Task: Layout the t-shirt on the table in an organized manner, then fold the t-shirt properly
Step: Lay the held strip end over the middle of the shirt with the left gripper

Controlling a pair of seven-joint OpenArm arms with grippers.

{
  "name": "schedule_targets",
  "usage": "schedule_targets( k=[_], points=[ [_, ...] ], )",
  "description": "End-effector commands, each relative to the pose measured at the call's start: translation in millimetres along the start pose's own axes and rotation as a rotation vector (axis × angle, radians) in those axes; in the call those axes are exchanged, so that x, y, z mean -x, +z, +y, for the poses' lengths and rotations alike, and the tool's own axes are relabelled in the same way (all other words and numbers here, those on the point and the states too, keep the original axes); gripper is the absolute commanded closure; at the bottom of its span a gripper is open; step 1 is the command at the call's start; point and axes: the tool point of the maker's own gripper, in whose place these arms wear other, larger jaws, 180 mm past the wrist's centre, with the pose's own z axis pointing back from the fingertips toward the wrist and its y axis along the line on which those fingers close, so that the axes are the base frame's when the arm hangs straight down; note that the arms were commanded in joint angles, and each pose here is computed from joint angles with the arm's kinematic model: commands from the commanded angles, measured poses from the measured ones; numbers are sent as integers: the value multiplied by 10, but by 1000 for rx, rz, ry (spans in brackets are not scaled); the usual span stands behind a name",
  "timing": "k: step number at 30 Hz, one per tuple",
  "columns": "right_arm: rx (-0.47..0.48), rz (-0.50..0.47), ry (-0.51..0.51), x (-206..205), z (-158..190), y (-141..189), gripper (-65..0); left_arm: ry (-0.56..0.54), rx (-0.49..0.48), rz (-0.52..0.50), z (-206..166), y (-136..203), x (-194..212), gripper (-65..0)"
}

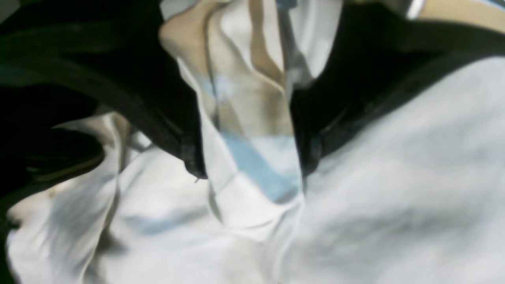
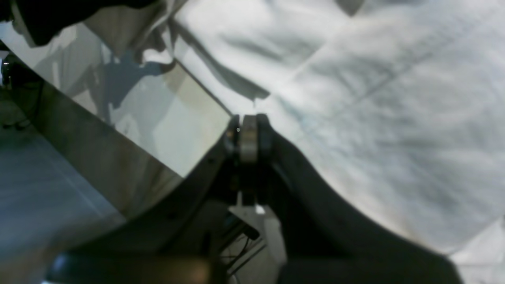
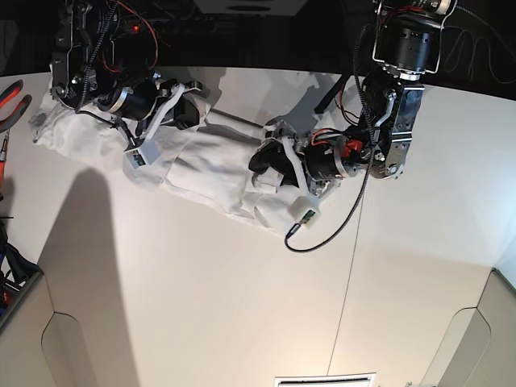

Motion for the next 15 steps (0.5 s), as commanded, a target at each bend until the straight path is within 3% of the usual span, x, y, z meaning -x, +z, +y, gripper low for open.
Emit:
schedule_targets(
  k=[1, 9, 15],
  points=[
    [-13, -34, 10, -104, 29, 26, 0, -48, -25, -10, 31, 23, -138, -328],
    [-17, -33, 14, -102, 43, 21, 0, -221, -264, -19, 285, 260, -515, -332],
    [-18, -34, 14, -105, 45, 21, 0, -219, -296, -12, 318, 265, -500, -332]
  ],
)
